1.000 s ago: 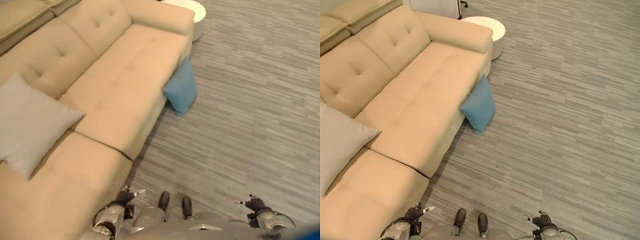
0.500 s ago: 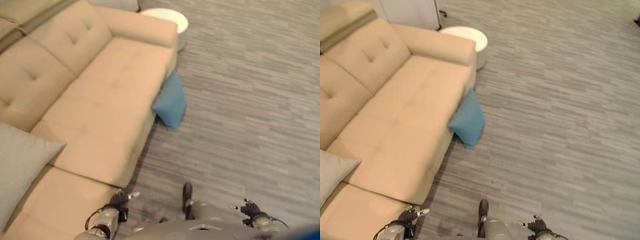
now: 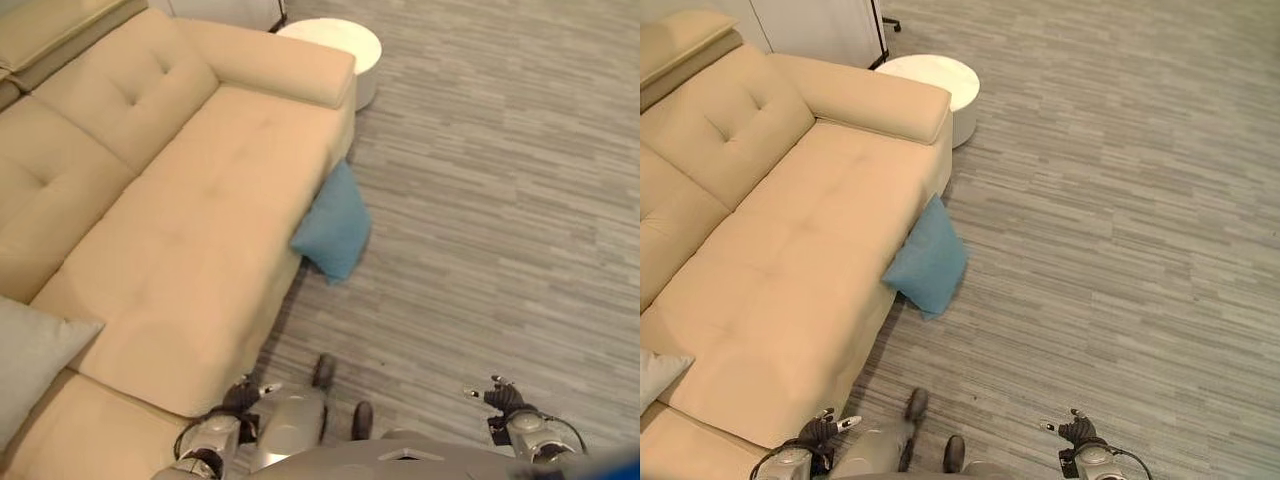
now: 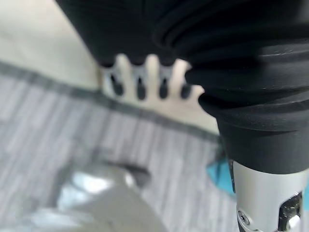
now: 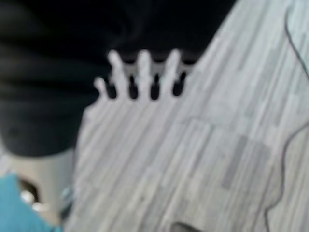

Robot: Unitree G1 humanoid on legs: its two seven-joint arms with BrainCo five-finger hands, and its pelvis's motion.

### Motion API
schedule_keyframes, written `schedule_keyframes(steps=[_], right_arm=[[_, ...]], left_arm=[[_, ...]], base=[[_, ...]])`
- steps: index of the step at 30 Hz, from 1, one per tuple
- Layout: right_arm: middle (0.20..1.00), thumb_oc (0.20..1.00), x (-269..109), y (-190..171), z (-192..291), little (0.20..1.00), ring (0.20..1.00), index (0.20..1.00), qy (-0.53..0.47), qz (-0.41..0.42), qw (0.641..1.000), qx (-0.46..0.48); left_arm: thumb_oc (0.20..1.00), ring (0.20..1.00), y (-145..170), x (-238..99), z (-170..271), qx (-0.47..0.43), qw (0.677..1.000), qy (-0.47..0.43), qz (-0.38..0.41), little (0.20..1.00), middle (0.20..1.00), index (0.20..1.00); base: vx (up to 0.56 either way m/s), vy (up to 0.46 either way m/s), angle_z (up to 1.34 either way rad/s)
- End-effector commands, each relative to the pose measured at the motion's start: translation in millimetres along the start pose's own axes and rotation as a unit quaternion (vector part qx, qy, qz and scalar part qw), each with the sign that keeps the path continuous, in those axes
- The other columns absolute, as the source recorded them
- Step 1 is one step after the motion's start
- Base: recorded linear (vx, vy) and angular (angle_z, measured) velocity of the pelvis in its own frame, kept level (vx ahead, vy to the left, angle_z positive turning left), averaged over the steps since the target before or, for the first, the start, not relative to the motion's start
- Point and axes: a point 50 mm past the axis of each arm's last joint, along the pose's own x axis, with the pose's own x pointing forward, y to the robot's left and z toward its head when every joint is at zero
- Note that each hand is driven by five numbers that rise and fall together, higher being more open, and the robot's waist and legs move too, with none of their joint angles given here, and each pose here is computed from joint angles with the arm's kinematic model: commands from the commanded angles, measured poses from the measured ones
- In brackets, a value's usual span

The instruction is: Pick up all the scattered cushions and arrange them neatly on the sofa.

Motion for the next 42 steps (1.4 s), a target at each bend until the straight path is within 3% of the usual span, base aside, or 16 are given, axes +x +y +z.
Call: schedule_keyframes(steps=[1,12,22,29,42], right_arm=[[1.000,1.000,-1.6,-11.9,-7.7,1.000,1.000,1.000,-0.002,-0.014,1.000,-0.006],[1.000,1.000,1.3,-5.7,11.1,1.000,1.000,1.000,-0.025,-0.009,1.000,-0.003],[1.000,1.000,0.7,-3.8,7.8,1.000,1.000,1.000,-0.021,-0.003,1.000,-0.023],[1.000,1.000,0.9,-9.9,9.5,1.000,1.000,1.000,-0.025,-0.016,1.000,0.002],[1.000,1.000,1.1,-2.0,16.4,1.000,1.000,1.000,-0.038,0.000,0.999,-0.005]], left_arm=[[1.000,1.000,5.0,-0.2,-1.6,0.008,1.000,-0.001,0.006,1.000,1.000,1.000],[1.000,1.000,13.2,3.7,23.0,0.003,0.999,-0.038,0.023,1.000,1.000,1.000],[1.000,1.000,9.4,0.4,-1.6,-0.018,0.999,0.002,0.027,1.000,1.000,1.000],[1.000,1.000,5.2,3.7,17.7,-0.026,0.999,-0.025,0.020,1.000,1.000,1.000],[1.000,1.000,12.2,1.5,5.8,0.002,1.000,-0.007,0.017,1.000,1.000,1.000]], base=[[0.23,0.049,-0.82],[0.22,-0.010,-0.34],[0.24,-0.265,0.01],[0.07,-0.238,0.20],[0.20,-0.038,0.23]])
